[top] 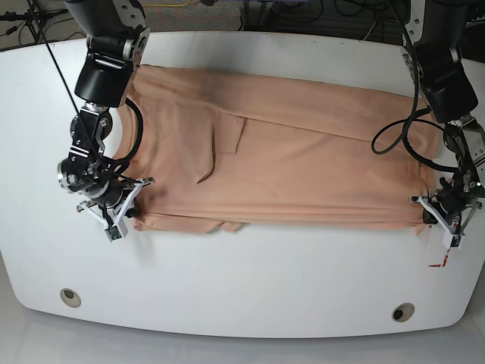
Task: Fold the T-shirt properly
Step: 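Grasp the shirt hem corner with the left gripper, then lift and fold the hem with both grippers toward the collar edge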
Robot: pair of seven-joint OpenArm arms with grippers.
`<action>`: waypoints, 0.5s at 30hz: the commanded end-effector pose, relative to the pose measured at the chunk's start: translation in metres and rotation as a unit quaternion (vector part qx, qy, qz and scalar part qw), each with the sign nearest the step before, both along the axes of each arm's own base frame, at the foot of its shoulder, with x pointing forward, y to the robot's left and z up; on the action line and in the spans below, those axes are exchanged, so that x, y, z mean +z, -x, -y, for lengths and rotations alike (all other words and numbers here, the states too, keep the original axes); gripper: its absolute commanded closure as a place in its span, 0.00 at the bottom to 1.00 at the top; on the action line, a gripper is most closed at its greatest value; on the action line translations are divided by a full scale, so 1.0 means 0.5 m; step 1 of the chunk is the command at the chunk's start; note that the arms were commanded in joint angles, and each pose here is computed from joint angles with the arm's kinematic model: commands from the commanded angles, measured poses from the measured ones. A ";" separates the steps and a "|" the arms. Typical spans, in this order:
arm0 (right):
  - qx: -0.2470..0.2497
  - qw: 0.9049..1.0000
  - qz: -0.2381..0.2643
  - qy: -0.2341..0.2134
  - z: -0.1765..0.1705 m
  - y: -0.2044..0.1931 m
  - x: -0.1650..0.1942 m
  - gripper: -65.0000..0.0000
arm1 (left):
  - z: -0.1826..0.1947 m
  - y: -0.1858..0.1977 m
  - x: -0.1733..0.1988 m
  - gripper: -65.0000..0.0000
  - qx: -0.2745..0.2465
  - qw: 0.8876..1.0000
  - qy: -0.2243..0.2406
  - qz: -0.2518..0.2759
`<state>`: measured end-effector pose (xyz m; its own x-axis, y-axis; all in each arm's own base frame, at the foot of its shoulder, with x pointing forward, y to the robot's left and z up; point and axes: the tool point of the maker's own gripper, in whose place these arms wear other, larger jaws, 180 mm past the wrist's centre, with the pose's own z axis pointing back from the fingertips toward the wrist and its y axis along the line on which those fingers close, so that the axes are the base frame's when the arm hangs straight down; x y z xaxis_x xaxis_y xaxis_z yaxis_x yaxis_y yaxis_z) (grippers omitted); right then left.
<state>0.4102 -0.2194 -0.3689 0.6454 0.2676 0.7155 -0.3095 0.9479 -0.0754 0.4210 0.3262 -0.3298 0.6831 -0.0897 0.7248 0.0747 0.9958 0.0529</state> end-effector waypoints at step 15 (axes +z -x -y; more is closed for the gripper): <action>-0.023 0.991 0.023 0.133 0.037 0.080 0.156 1.00 | 0.011 0.010 0.074 1.00 -0.068 0.995 -0.058 0.047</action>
